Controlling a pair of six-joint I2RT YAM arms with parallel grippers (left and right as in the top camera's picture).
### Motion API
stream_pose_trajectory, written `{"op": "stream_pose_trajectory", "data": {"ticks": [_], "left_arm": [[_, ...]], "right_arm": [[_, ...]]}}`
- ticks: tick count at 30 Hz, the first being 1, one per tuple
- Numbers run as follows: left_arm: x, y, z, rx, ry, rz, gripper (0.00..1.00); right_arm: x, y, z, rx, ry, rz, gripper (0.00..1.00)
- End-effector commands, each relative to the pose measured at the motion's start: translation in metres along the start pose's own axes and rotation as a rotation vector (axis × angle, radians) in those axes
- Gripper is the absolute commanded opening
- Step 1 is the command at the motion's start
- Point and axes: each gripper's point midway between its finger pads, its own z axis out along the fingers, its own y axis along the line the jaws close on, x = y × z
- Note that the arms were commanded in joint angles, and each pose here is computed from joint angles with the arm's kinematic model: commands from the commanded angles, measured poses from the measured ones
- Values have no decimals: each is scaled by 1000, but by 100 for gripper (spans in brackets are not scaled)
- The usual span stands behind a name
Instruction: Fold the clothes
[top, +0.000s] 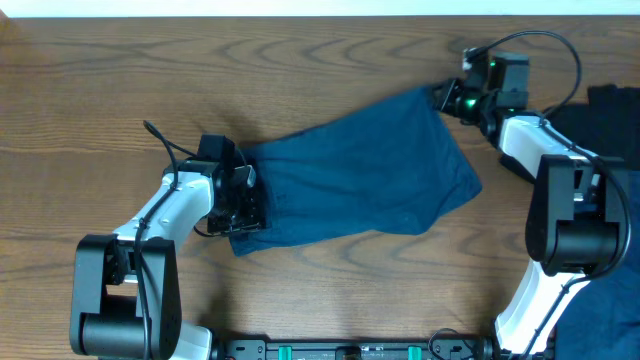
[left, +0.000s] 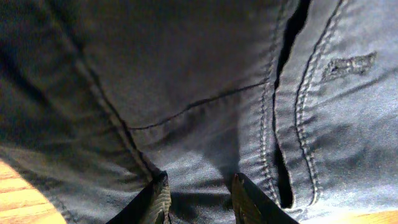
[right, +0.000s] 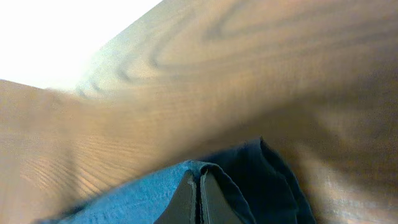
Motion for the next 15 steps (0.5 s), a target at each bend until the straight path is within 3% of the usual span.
{"op": "stream_pose_trajectory", "data": {"ticks": [1, 6, 10, 13, 15], "left_arm": [[5, 17, 2, -88, 15, -12, 36], [5, 17, 2, -88, 14, -12, 35], [7, 17, 2, -88, 19, -13, 36], [7, 17, 2, -88, 20, -13, 36], [5, 15, 0, -78, 18, -13, 40]], "right_arm": [[-19, -6, -10, -13, -43, 145, 1], [-20, -21, -11, 62, -66, 144, 4], [-20, -21, -11, 69, -64, 65, 40], [-15, -18, -15, 21, -25, 10, 54], [-8, -16, -21, -12, 20, 19, 57]]}}
